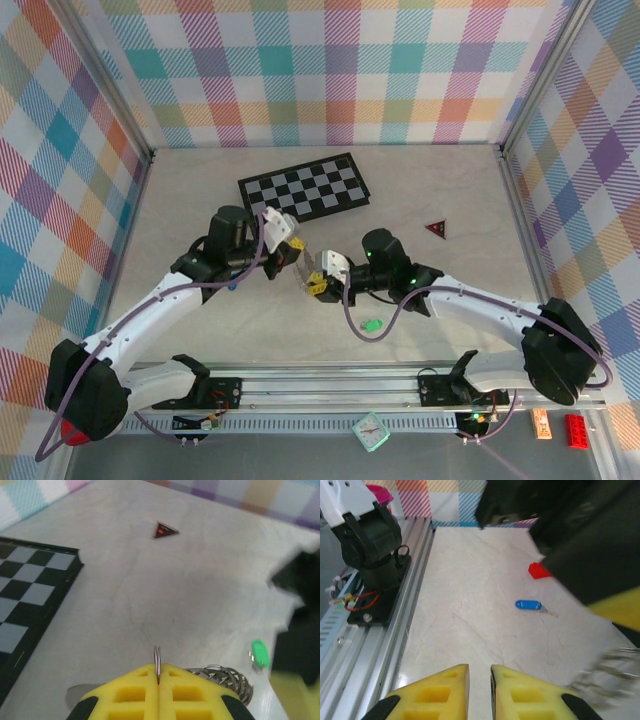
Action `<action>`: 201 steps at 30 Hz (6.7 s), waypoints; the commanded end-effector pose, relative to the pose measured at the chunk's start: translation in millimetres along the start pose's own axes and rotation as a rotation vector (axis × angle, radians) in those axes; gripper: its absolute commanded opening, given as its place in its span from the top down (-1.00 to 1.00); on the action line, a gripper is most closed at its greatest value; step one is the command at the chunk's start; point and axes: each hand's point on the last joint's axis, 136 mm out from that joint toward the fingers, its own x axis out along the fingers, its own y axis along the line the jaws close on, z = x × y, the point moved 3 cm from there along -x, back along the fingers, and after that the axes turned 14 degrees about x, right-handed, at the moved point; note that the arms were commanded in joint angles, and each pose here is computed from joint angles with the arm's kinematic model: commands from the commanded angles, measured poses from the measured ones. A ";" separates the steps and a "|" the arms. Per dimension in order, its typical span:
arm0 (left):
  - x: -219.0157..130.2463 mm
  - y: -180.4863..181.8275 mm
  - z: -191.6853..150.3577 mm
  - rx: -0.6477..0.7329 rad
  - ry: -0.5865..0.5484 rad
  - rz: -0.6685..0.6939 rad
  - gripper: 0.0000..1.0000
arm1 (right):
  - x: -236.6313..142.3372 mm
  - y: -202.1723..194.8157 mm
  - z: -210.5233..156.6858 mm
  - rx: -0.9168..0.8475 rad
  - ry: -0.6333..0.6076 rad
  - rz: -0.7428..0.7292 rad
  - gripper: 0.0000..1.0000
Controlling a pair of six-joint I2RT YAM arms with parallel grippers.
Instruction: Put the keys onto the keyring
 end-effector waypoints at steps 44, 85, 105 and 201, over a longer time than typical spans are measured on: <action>-1.3 -25.5 1.8 -1.727 0.637 0.216 1.00 | 23.0 -55.4 -1.7 -0.132 -0.404 -0.403 0.56; -8.2 -32.4 -10.1 -1.843 0.664 0.228 1.00 | 15.8 -38.7 14.3 -0.177 -0.461 -0.327 0.63; -5.8 -34.3 -5.9 -1.889 0.634 0.192 1.00 | 25.1 -51.6 12.2 -0.153 -0.448 -0.366 0.99; 3.2 -55.0 -20.8 0.377 -0.195 -0.244 1.00 | -13.6 -33.3 7.9 -0.031 -0.102 0.007 0.65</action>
